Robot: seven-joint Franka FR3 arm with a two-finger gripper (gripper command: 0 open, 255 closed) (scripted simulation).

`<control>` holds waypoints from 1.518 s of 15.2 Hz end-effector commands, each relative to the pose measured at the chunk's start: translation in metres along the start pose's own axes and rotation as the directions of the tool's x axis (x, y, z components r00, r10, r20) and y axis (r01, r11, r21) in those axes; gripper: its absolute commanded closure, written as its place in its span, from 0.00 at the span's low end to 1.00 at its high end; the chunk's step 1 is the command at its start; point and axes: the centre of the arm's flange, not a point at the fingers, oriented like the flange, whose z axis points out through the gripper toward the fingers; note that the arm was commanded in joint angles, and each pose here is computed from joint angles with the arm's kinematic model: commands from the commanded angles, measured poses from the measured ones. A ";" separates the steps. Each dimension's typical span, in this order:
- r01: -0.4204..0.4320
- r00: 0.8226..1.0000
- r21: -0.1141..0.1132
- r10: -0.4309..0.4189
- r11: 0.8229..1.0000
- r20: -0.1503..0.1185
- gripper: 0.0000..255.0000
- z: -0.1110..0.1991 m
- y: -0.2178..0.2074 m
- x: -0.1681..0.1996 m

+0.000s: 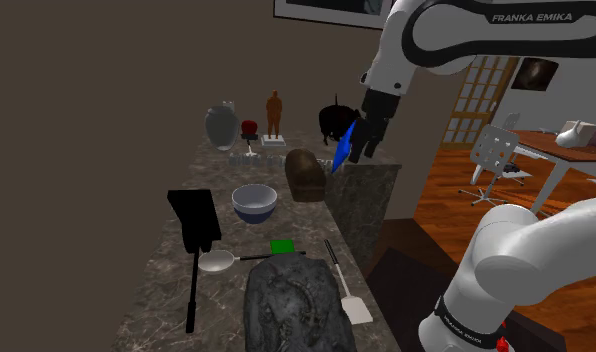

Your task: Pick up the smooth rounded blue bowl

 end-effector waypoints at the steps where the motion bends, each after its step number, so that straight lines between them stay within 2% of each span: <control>1: 0.000 1.000 0.000 0.000 1.000 0.000 0.00 0.000 0.000 0.000; 23: -0.135 0.990 0.005 0.135 0.991 -0.036 0.00 0.183 0.046 0.215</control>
